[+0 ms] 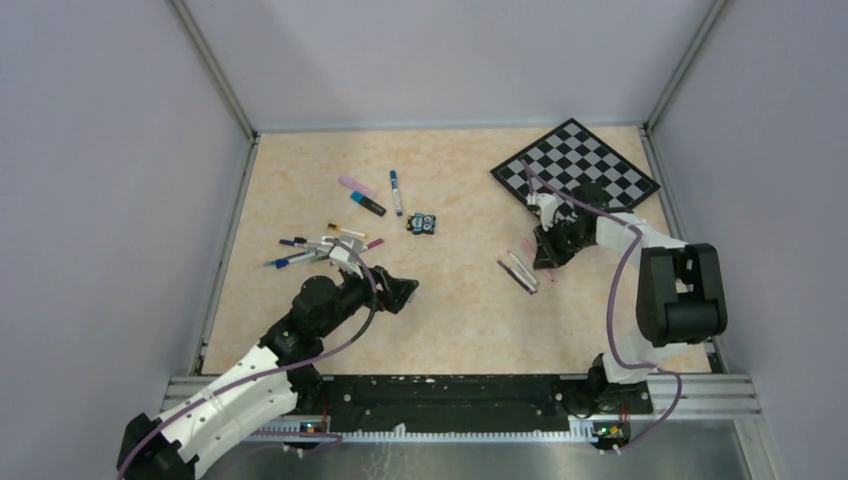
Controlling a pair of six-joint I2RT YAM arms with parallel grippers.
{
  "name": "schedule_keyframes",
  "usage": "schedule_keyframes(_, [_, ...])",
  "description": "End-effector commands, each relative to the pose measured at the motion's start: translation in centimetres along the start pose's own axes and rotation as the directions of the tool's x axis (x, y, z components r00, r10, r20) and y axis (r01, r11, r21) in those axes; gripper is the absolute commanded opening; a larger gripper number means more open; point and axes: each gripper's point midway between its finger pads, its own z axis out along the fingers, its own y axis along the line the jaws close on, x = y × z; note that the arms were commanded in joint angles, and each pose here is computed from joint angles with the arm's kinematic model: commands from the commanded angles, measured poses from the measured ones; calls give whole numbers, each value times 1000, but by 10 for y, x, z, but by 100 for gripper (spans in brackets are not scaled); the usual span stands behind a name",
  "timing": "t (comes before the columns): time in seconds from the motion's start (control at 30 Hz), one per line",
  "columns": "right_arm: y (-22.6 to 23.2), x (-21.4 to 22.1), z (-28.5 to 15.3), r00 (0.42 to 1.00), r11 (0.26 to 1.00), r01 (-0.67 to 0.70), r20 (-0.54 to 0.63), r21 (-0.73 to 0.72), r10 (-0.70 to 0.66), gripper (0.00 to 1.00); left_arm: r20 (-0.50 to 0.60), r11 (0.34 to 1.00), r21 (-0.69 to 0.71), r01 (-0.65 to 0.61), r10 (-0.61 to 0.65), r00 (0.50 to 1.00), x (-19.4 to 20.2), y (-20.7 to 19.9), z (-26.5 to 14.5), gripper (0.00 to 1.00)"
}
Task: Open the pen caps
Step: Place the pen at the center of the board.
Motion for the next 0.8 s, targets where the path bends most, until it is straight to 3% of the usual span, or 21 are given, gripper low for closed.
schedule_keyframes(0.0, [-4,-10,2,1000,999,-32,0,-23,32,11,31,1000,2,4,-4,1000,-9,-3,-1,99])
schedule_keyframes(0.4, [-6,-9,3,999,999,-47,-16,-23,46,30,34,1000,-2,0,0,999,-13,-3,-1,99])
schedule_keyframes(0.77, [-15,-20,-13,999,998,-15,32,60,13,36,35,1000,2,1,-1,999,-15,-5,-1,99])
